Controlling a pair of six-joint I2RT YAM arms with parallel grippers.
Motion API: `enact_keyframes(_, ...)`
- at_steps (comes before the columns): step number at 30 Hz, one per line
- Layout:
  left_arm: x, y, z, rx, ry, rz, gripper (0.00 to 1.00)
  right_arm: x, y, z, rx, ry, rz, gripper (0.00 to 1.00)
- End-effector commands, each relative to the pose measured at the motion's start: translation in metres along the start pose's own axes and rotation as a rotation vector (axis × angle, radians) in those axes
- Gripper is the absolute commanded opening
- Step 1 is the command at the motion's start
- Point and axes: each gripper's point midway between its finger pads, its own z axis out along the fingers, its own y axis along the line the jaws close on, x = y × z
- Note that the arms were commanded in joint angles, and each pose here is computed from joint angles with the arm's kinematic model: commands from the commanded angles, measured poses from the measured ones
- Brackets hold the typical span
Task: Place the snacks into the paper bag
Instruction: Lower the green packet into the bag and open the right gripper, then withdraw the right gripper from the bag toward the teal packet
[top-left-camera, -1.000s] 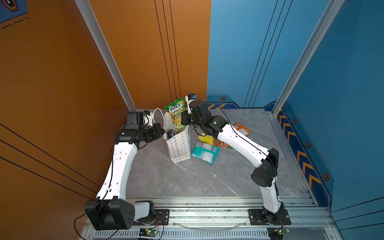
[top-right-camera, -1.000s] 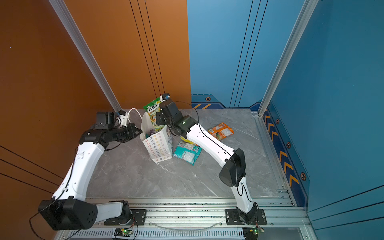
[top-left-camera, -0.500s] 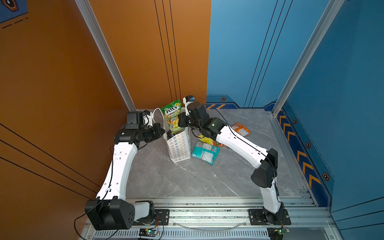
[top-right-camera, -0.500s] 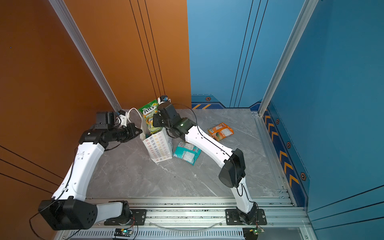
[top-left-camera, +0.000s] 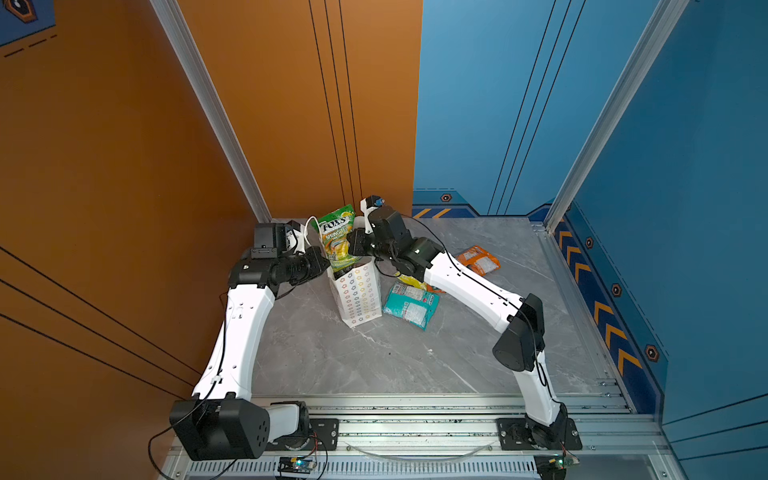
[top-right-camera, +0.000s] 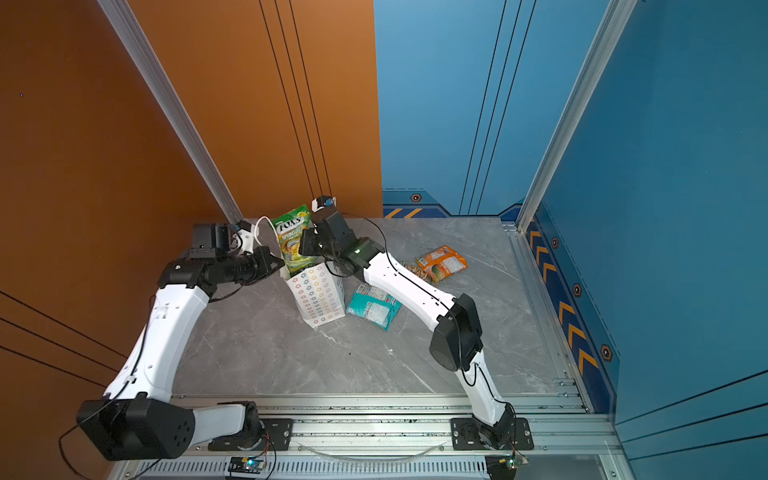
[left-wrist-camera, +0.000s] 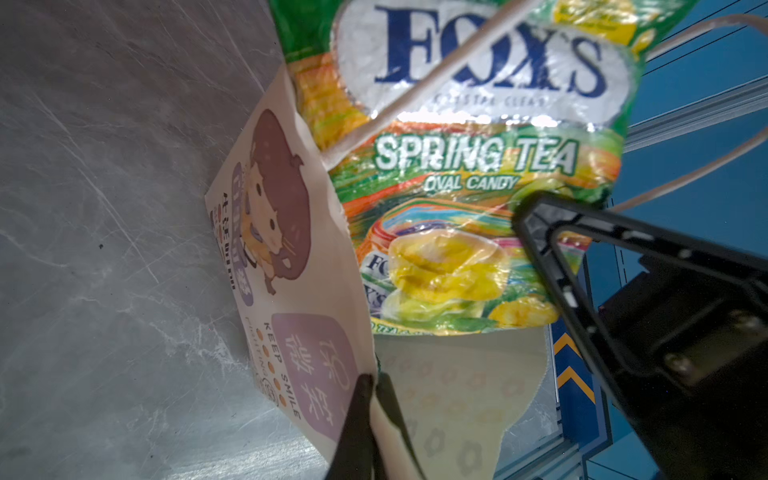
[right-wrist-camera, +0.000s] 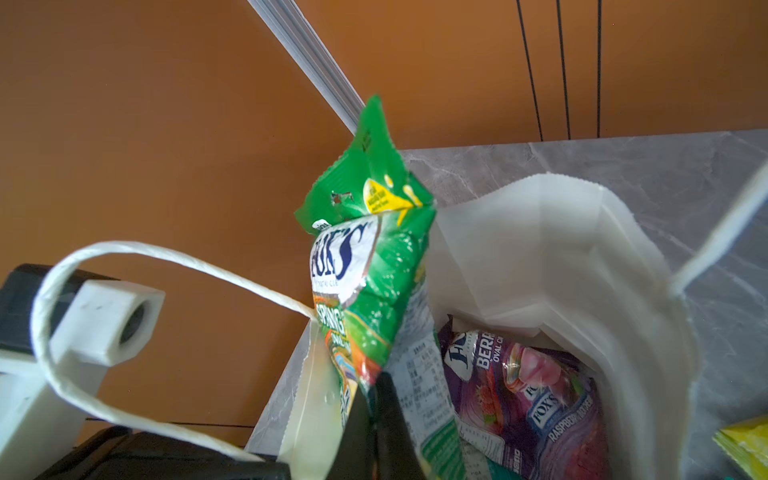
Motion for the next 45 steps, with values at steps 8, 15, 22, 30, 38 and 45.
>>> enact_keyframes(8,-0.004,-0.014,-0.011,0.042,-0.016,0.017,0.0,-0.017,0.008,-0.012,-0.077,-0.041,0.063,0.0)
enact_keyframes(15,-0.005,-0.013,-0.011,0.041,-0.017,0.015,0.0,-0.021,-0.003,-0.027,-0.08,-0.051,0.096,0.0)
enact_keyframes(22,-0.006,-0.013,-0.01,0.041,-0.016,0.015,0.0,-0.018,-0.009,-0.031,-0.09,-0.035,0.117,0.0)
enact_keyframes(30,-0.007,-0.015,-0.013,0.044,-0.025,0.016,0.0,-0.016,-0.008,-0.03,-0.12,-0.018,0.152,0.0)
enact_keyframes(38,-0.007,-0.015,-0.015,0.046,-0.028,0.018,0.0,-0.048,-0.001,-0.057,-0.142,-0.09,0.126,0.47)
enact_keyframes(45,-0.008,-0.015,-0.014,0.047,-0.028,0.015,0.0,-0.078,0.006,-0.098,-0.16,-0.166,0.068,0.52)
